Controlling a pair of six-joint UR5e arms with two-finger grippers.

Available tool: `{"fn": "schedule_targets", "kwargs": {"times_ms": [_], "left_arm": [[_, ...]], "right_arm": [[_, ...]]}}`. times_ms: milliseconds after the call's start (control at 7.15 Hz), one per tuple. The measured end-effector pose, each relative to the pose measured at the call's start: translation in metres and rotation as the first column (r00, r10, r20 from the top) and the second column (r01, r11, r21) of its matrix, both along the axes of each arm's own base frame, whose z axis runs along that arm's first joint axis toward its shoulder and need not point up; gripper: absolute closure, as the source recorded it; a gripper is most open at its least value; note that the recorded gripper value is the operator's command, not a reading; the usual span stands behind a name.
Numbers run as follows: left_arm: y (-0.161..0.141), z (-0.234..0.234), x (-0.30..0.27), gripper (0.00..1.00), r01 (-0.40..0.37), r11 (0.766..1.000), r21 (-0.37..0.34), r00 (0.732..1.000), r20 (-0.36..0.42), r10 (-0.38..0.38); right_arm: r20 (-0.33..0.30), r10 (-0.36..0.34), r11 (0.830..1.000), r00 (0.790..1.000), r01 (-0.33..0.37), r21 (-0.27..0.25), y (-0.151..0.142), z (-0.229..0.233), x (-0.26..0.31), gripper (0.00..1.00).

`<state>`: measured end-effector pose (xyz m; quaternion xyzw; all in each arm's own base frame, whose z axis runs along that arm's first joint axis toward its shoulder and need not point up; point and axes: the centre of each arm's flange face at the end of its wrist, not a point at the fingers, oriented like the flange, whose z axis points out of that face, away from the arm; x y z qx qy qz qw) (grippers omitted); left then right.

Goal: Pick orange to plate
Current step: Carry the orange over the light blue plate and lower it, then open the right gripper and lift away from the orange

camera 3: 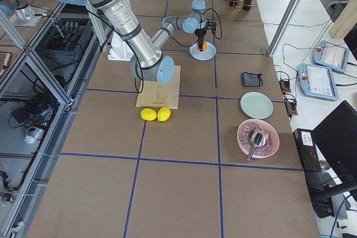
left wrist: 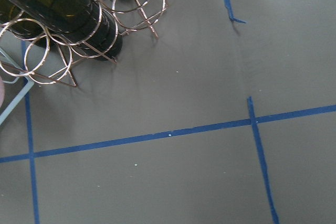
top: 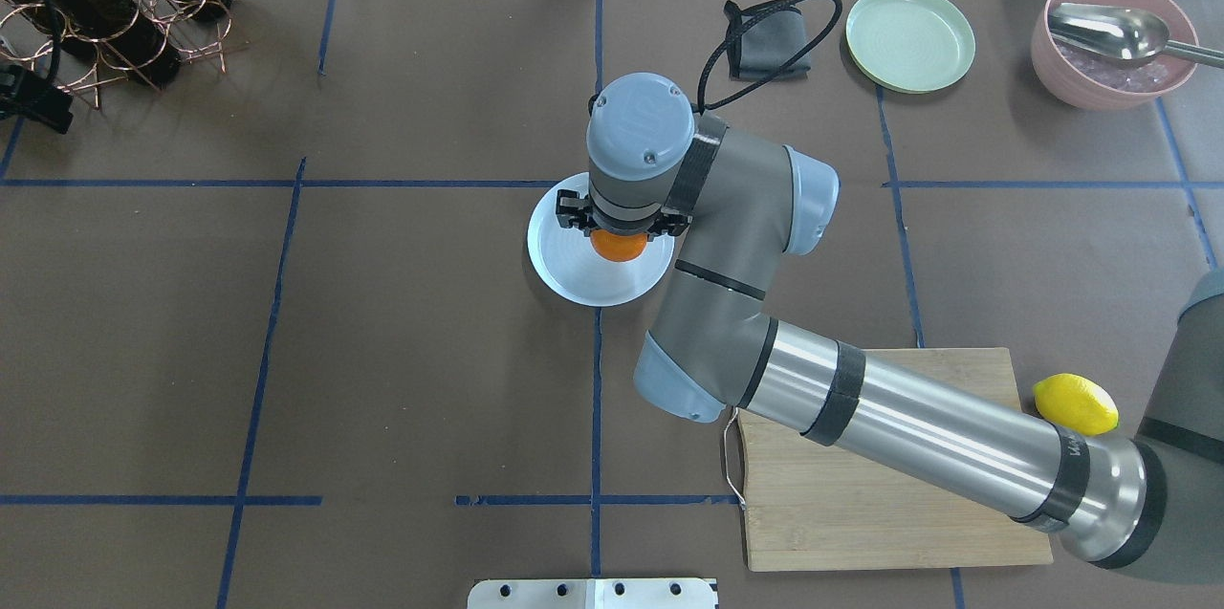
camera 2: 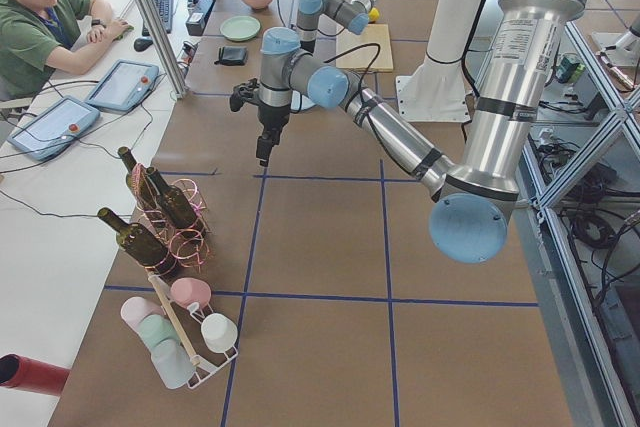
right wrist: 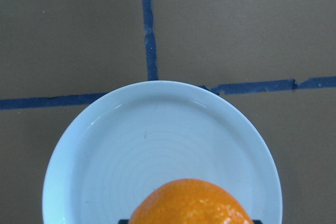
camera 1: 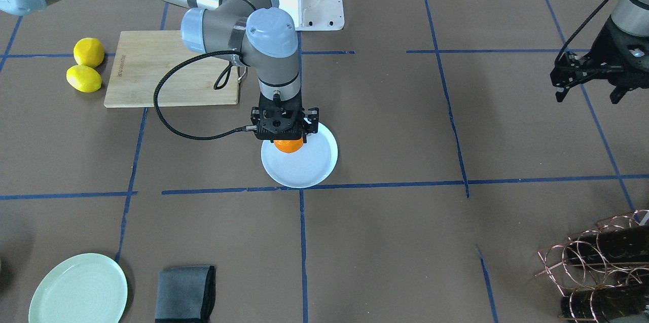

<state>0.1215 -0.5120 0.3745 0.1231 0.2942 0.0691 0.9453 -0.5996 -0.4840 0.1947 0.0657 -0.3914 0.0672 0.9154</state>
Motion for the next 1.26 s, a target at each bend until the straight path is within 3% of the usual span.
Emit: {"fn": "schedule_targets", "kwargs": {"times_ms": [280, 420, 559, 699, 839, 1259], "left_arm": [[0.001, 0.012, -0.012, 0.00, -0.020, 1.000, 0.003, 1.000, 0.010, 0.020], [0.002, 0.015, -0.013, 0.00, -0.024, 1.000, -0.001, 1.000, 0.010, 0.024], [0.003, 0.019, -0.013, 0.00, -0.025, 1.000, -0.006, 1.000, 0.012, 0.026], [0.003, 0.021, -0.014, 0.00, -0.026, 1.000, -0.009, 1.000, 0.013, 0.026], [0.004, 0.022, -0.014, 0.00, -0.026, 1.000, -0.010, 1.000, 0.013, 0.026], [0.004, 0.023, -0.015, 0.00, -0.024, 1.000, -0.013, 1.000, 0.014, 0.024]], "right_arm": [[-0.011, 0.003, 1.000, 1.000, -0.003, 0.016, 0.001, 0.008, -0.021, 0.98], [-0.013, 0.004, 1.000, 1.000, -0.003, 0.020, 0.000, 0.005, -0.027, 0.78], [-0.016, 0.003, 1.000, 1.000, -0.003, 0.021, -0.001, 0.003, -0.031, 0.25], [-0.019, 0.003, 1.000, 1.000, -0.003, 0.022, -0.002, 0.002, -0.034, 0.06], [-0.022, 0.003, 1.000, 1.000, -0.003, 0.025, -0.003, 0.002, -0.035, 0.00], [-0.009, 0.007, 0.999, 1.000, -0.006, 0.047, -0.012, -0.010, -0.027, 0.00]]}}
